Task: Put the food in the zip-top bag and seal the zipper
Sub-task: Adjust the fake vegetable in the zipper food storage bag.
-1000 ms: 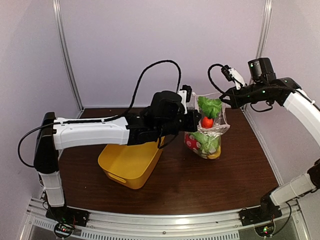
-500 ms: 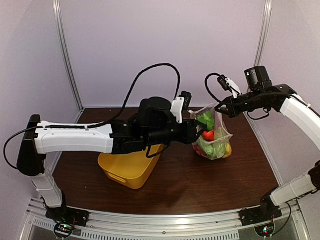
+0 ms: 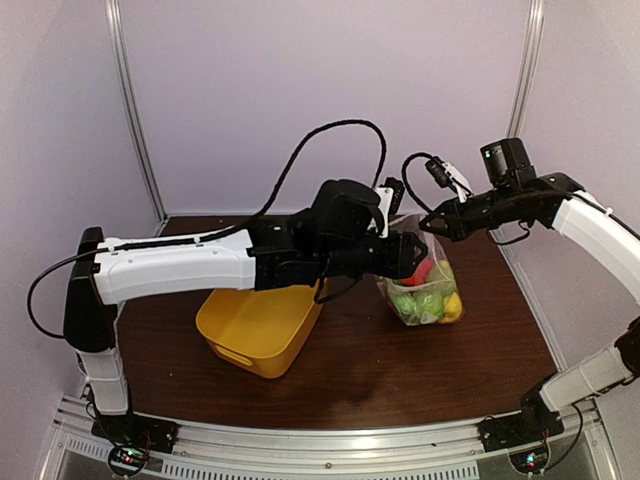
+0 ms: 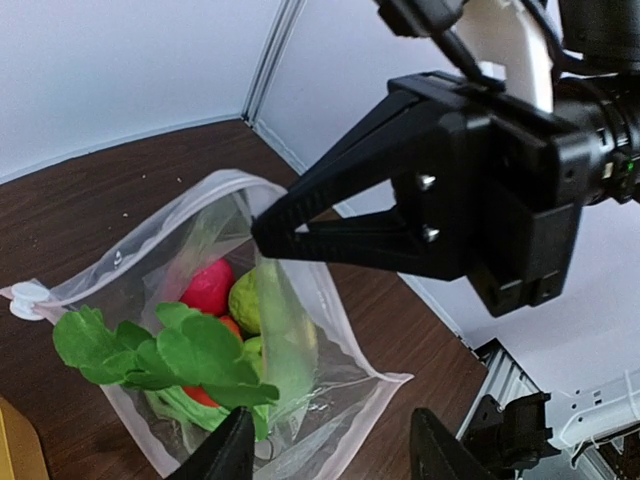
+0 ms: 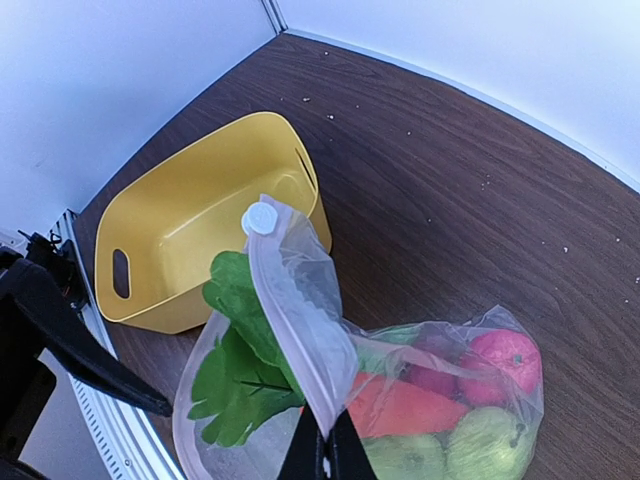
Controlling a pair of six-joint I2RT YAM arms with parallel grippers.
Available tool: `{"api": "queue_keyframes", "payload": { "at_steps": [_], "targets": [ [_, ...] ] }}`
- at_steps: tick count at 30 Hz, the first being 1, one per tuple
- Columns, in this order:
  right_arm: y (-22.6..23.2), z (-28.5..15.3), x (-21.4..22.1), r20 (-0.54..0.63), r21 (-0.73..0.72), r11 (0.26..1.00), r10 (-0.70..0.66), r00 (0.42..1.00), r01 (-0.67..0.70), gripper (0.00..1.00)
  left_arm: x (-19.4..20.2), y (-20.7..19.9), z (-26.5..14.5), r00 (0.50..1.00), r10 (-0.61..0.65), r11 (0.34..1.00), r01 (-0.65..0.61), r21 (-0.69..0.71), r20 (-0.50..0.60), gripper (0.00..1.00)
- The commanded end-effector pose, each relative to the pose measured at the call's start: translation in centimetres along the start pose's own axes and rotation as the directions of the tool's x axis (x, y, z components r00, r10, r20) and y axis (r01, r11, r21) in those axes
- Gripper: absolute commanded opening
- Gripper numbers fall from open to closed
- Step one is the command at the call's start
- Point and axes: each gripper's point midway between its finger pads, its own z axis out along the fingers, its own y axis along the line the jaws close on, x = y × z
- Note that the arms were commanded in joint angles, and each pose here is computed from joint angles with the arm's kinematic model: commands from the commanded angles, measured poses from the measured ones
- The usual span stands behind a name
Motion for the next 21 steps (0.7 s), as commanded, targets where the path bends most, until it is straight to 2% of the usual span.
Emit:
{"api": "queue_keyframes", "payload": {
  "at_steps": [1,7,10,14,18,21],
  "targets": [
    [1.5,-0.9,-0.6,0.043,-0.041,0.999,-0.02,0.999,0.021,0.0,2.4,2.4,1.1,0.996,0.0,0.995,-0.009,-0.104,-0.091,0.54],
    [1.8,-0.9,-0.3,0.043,-0.051,0.998,-0.024,0.999,0.026,0.0,3.1,4.3,2.9,0.993,-0.02,0.986,0.001,-0.166,-0.114,0.54],
    [2.0,-1.1,-0.3,0.044,-0.056,0.998,-0.028,0.999,0.03,0.0,3.4,5.8,3.8,0.992,-0.034,0.979,0.009,-0.204,-0.12,0.51],
    [2.2,-1.2,-0.2,0.051,-0.058,0.998,-0.035,0.998,0.038,0.0,3.2,7.0,5.1,0.994,-0.04,0.976,0.017,-0.215,-0.103,0.4],
    [2.5,-1.2,0.0,0.045,-0.063,0.997,-0.043,0.998,0.046,0.0,2.9,7.4,6.5,0.996,-0.032,0.979,0.013,-0.203,-0.089,0.23],
    [2.8,-1.2,0.0,0.044,-0.068,0.996,-0.052,0.998,0.055,0.0,3.1,7.8,7.6,0.995,-0.034,0.981,0.015,-0.193,-0.096,0.18]
  ]
}}
